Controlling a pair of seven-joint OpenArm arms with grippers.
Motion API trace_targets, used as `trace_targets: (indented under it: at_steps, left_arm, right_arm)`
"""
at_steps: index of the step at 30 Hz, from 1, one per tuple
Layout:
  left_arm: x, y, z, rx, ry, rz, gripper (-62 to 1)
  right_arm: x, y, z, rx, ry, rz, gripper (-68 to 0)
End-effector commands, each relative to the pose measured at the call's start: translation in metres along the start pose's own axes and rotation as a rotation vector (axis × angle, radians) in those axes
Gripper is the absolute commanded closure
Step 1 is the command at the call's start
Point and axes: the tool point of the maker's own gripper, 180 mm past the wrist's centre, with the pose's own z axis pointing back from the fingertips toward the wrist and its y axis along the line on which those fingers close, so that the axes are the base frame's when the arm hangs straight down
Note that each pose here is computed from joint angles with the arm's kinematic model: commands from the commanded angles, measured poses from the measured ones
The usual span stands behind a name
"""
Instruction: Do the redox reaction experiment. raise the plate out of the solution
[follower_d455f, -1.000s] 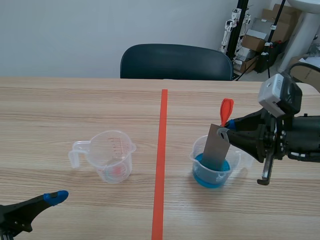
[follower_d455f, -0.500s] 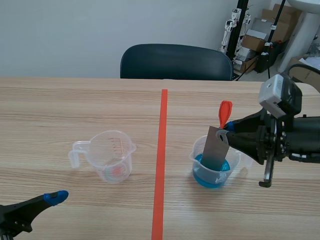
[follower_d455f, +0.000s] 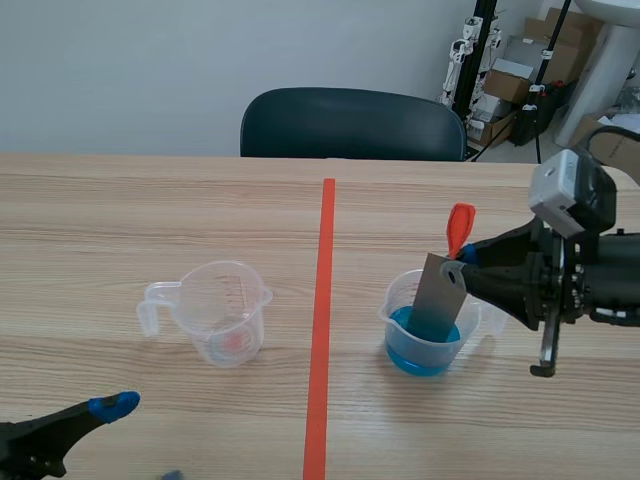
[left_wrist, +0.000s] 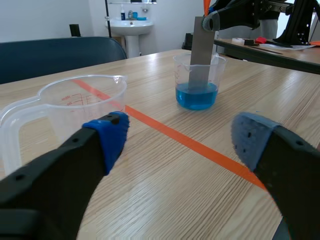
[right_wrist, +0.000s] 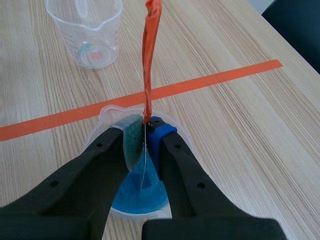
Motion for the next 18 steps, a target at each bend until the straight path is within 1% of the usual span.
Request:
trace_targets:
  at_steps: [1,4,6,8,10,13,16,18]
  left_arm:
    - [0.009,0.001,0.010,-0.001,-0.024,0.001,-32.6]
    - [0.011,0.002,0.016,-0.009,-0.008,-0.004,-23.4]
    - [0.015,0.004,0.023,-0.013,0.002,-0.017,-16.5]
    - [0.023,0.010,0.031,0.007,-0.001,-0.025,-9.2]
    - [0.033,0.016,0.039,0.024,-0.008,-0.034,-4.6]
    - [0.048,0.021,0.050,0.002,0.003,-0.052,-3.8]
    - [0.060,0.020,0.059,-0.054,0.032,-0.061,-3.8]
    - [0.064,0.021,0.063,-0.087,0.071,-0.069,-3.8]
  right_arm:
    - [0.011,-0.007,0.004,-0.007,-0.017,0.027,-0.6]
    - [0.018,-0.004,0.005,0.007,-0.026,0.038,-0.6]
    - [0.022,0.000,0.006,0.027,-0.031,0.040,-0.6]
    - [0.027,0.002,0.007,0.036,-0.040,0.040,-0.6]
    - [0.032,0.002,0.009,0.036,-0.049,0.033,-0.6]
    - [0.039,0.002,0.012,0.037,-0.060,0.028,-0.6]
    - [0.044,0.002,0.015,0.037,-0.067,0.024,-0.6]
    - [0.048,0.002,0.018,0.039,-0.072,0.023,-0.6]
